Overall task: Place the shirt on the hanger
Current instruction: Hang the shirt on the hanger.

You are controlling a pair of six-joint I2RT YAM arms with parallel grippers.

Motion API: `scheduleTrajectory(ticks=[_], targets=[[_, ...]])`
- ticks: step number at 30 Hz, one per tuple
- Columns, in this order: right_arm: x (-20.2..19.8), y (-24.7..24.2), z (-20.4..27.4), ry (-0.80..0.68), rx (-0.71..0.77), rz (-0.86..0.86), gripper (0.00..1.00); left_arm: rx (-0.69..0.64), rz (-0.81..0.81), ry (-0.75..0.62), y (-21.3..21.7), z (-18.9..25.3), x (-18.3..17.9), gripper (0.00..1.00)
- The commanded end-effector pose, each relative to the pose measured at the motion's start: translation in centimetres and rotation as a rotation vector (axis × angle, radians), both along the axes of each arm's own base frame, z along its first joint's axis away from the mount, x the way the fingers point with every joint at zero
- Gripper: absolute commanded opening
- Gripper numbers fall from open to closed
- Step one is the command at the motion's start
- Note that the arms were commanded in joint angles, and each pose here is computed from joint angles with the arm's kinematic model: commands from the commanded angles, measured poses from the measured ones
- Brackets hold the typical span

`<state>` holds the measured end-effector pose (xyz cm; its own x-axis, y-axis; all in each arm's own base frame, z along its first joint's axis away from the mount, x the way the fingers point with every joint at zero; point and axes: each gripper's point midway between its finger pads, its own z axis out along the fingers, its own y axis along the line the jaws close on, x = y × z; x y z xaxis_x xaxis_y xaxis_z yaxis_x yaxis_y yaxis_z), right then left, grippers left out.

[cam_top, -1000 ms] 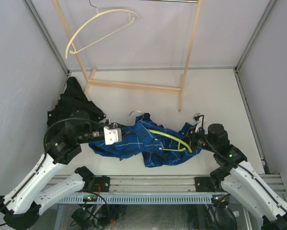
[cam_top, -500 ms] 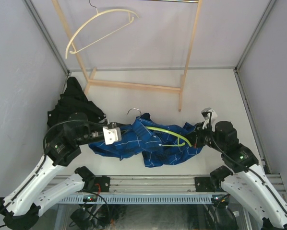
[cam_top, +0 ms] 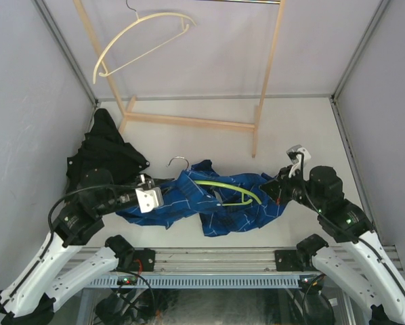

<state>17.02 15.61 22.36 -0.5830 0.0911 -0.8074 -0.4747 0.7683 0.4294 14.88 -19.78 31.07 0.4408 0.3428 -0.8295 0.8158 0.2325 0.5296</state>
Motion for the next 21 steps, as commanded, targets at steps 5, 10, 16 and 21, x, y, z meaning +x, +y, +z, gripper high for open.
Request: scheduleTrajectory(ticks=[5, 10, 16, 21], targets=[[0.6, -1.5, 1.0, -0.021, -0.129, -0.015, 0.0, -0.068, 0.154, -0.135, 2.6, 3.8, 1.2, 0.0], [0.4, -0.9, 0.5, -0.002, -0.139, 0.01, 0.0, -0.107, 0.182, -0.161, 2.9, 4.9, 1.5, 0.0], [0.4, -0.6, 0.7, -0.006, -0.136, 0.021, 0.0, -0.111, 0.237, -0.182, 3.5, 5.0, 2.3, 0.0], [0.7, -0.4, 3.3, -0.073, -0.096, 0.014, 0.0, -0.02, 0.23, -0.139, 3.1, 3.1, 2.9, 0.0]])
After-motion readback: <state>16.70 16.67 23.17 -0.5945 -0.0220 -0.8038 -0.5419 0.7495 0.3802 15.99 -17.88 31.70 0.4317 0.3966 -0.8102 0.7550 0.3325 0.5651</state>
